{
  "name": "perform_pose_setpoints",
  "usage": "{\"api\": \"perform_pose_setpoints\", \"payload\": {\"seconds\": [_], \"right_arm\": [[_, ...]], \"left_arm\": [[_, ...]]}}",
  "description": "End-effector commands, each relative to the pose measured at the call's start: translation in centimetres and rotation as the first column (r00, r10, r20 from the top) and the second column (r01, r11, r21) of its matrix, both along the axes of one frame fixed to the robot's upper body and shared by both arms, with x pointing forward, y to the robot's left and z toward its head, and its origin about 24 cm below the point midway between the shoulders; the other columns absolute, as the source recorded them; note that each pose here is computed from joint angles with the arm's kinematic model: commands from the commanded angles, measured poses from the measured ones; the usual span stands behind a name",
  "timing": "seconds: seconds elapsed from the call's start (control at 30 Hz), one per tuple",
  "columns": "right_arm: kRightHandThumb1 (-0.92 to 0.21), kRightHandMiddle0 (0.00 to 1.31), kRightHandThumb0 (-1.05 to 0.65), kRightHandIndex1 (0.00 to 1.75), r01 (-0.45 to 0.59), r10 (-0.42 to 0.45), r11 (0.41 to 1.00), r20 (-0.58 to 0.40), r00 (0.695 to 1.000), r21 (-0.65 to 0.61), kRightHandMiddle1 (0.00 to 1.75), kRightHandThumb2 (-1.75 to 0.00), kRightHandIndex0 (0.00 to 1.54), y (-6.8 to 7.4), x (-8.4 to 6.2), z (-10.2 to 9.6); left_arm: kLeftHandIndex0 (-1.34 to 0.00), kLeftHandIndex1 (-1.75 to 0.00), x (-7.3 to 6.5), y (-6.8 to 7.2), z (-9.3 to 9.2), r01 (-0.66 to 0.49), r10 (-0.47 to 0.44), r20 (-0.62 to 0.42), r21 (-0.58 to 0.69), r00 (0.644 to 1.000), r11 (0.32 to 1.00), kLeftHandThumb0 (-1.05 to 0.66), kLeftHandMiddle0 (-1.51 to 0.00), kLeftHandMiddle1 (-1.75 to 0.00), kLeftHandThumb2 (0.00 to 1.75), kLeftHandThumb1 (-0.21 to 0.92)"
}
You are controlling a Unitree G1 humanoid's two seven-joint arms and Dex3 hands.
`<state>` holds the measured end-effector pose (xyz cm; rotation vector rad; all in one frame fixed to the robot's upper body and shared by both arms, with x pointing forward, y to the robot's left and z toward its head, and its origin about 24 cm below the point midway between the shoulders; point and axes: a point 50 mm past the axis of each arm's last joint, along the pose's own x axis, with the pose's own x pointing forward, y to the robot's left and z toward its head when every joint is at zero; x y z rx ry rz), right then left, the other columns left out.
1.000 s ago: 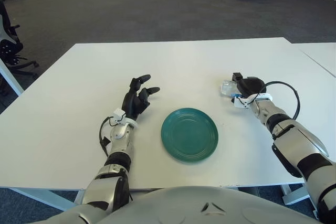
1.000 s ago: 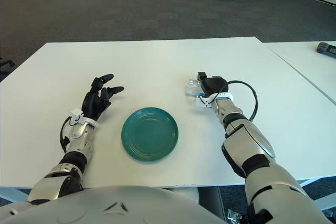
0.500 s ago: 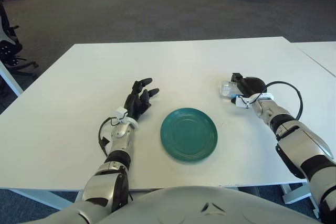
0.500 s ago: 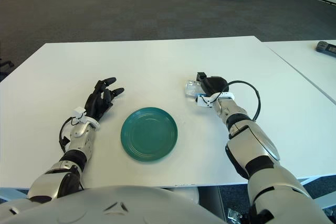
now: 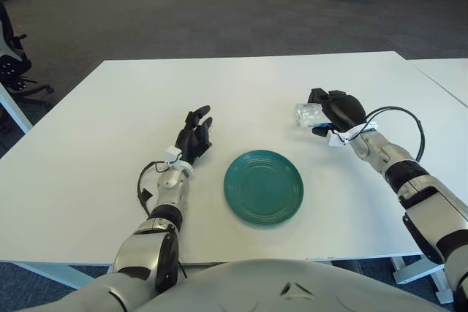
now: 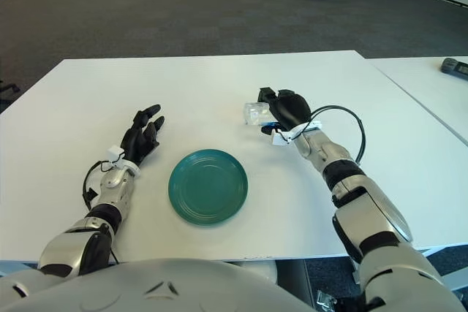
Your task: Put the bottle into the plate.
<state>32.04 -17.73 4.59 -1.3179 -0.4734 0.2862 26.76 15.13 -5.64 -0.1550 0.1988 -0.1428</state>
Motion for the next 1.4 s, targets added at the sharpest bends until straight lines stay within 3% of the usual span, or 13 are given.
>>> {"api": "perform_pose_setpoints", "payload": {"seconds": [0.0, 0.67, 1.37], "right_arm": [[-0.26, 0.65, -0.49, 1.75, -0.08, 0.075, 0.995, 0.085, 0.994, 0.054, 1.75, -1.38, 1.28, 0.9, -0.6, 2.4], [-0.2, 0.7, -0.51, 1.75, -0.256, 0.246, 0.961, 0.099, 0.964, 0.107, 1.75, -1.45, 1.26, 5.2, -5.0, 4.1], [-0.19, 0.71, -0.52, 1.75, -0.403, 0.399, 0.913, 0.058, 0.915, 0.071, 1.75, -1.47, 1.22, 7.8, -8.6, 2.0]], "left_arm": [[0.0, -0.64, -2.6, 0.1, -3.1, -0.018, 0.018, -0.192, 0.0, 0.981, 1.0, -0.77, -0.23, -0.07, 0.9, 0.92], [0.0, -0.65, -2.2, -0.1, -2.9, -0.02, 0.02, -0.197, 0.0, 0.98, 1.0, -0.8, -0.25, -0.05, 0.93, 0.92], [0.0, -0.67, -2.1, -0.1, -2.8, -0.019, 0.015, -0.181, -0.018, 0.983, 1.0, -0.81, -0.27, -0.04, 0.9, 0.92]]}}
